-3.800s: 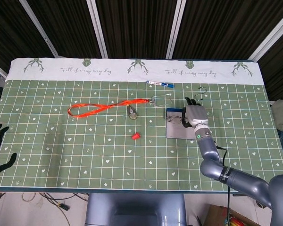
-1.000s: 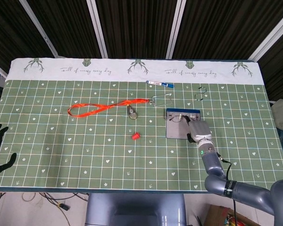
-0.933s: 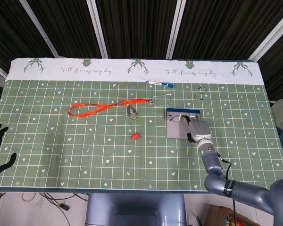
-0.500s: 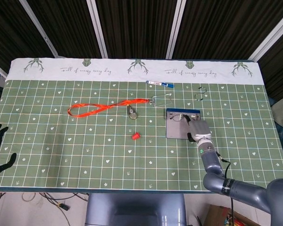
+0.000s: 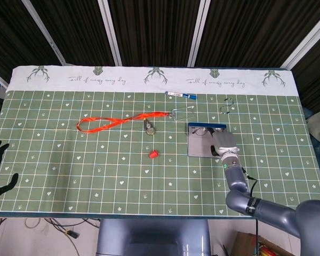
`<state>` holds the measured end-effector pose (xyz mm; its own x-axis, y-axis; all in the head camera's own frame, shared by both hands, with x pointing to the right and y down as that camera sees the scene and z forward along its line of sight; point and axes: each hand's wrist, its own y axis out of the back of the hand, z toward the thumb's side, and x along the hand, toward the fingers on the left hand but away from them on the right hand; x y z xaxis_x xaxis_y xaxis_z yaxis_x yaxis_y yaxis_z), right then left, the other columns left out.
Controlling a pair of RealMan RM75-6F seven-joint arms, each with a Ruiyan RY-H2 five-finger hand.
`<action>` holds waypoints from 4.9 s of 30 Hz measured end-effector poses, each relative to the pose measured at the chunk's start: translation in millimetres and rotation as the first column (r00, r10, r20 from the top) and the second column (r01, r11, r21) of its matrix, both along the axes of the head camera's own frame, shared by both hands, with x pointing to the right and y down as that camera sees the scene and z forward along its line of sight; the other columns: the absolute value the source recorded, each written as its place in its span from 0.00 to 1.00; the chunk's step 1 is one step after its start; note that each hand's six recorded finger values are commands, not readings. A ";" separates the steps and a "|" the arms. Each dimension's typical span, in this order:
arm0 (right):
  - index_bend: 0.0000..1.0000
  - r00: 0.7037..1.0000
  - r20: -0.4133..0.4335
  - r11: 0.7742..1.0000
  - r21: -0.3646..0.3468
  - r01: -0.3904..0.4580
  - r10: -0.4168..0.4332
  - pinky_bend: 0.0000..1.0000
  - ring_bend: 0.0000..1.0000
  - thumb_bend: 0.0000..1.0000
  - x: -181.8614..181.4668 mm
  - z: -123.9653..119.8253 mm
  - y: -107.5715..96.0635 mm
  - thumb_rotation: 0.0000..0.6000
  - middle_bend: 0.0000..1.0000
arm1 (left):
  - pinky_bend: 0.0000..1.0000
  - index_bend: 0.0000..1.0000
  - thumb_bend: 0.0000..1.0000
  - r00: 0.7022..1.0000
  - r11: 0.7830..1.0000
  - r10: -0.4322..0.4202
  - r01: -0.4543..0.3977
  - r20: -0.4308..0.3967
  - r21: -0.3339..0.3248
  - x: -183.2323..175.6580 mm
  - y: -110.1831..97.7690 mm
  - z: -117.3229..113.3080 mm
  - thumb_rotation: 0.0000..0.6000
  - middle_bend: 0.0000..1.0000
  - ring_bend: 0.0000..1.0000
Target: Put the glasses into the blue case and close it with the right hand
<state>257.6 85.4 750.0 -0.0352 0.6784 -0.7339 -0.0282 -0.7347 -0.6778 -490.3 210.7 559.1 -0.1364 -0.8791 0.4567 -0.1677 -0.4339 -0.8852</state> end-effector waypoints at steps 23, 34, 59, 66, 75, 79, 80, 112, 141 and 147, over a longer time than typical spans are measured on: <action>0.11 0.999 0.051 0.999 0.049 0.007 -0.009 0.48 0.52 0.41 -4.0 -30.3 5.6 1.00 0.48 | 0.00 0.07 0.35 1.000 1.000 -0.007 0.007 0.013 -0.009 -0.6 1.1 0.4 1.00 0.00 0.00; 0.22 0.994 0.076 0.991 0.115 0.074 -0.083 0.25 0.24 0.22 3.5 -52.7 31.0 1.00 0.21 | 0.00 0.07 0.35 1.000 1.000 -0.011 0.011 0.021 -0.013 0.7 1.9 0.4 1.00 0.00 0.00; 0.29 0.990 0.109 0.983 0.174 0.066 -0.085 0.25 0.26 0.24 2.0 -16.5 45.4 1.00 0.28 | 0.00 0.07 0.35 1.000 1.000 -0.019 0.020 0.024 -0.007 -0.6 1.6 0.3 1.00 0.00 0.00; 0.33 0.991 0.114 0.984 0.172 0.052 -0.072 0.25 0.28 0.29 1.0 -12.6 43.1 1.00 0.31 | 0.00 0.07 0.35 0.999 1.000 -0.023 0.023 0.024 -0.009 -1.3 1.6 0.3 1.00 0.00 0.00; 0.34 0.990 0.125 0.984 0.174 0.036 -0.058 0.25 0.28 0.33 0.9 -11.5 40.2 1.00 0.32 | 0.00 0.07 0.35 0.999 1.000 -0.027 0.027 0.023 -0.009 -1.5 1.4 0.4 1.00 0.00 0.00; 0.34 0.990 0.128 0.983 0.178 0.038 -0.061 0.25 0.28 0.33 0.0 -14.6 39.8 1.00 0.32 | 0.00 0.07 0.35 0.999 1.000 -0.026 0.027 0.026 -0.011 -1.7 1.5 0.8 1.00 0.00 0.00; 0.34 0.990 0.127 0.983 0.178 0.040 -0.063 0.25 0.28 0.33 -0.1 -15.0 39.7 1.00 0.32 | 0.00 0.07 0.35 0.999 1.000 -0.026 0.026 0.027 -0.012 -1.7 1.5 0.8 1.00 0.00 0.00; 0.38 0.991 0.129 0.987 0.159 0.025 -0.046 0.25 0.29 0.36 0.7 -7.1 37.4 1.00 0.34 | 0.00 0.07 0.35 0.999 1.000 -0.029 0.029 0.025 -0.011 -2.4 1.4 0.6 1.00 0.00 0.00; 0.43 0.990 0.134 0.964 0.265 0.003 -0.040 0.25 0.32 0.40 -4.9 -15.8 3.4 1.00 0.36 | 0.00 0.08 0.35 0.999 1.000 -0.029 0.029 0.027 -0.010 -3.0 1.5 0.4 1.00 0.00 0.00; 0.45 0.992 0.120 0.958 0.288 0.000 -0.036 0.26 0.34 0.40 -4.5 -14.4 -9.0 1.00 0.39 | 0.00 0.08 0.35 0.999 0.999 -0.030 0.030 0.026 -0.010 -3.1 1.5 0.2 1.00 0.00 0.00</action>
<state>253.1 76.4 735.6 0.0571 0.8604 -0.5064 0.0570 -0.5092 -0.8587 -493.5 212.1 559.3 -0.1745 -0.8696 0.4619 -0.1577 -0.4384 -0.8848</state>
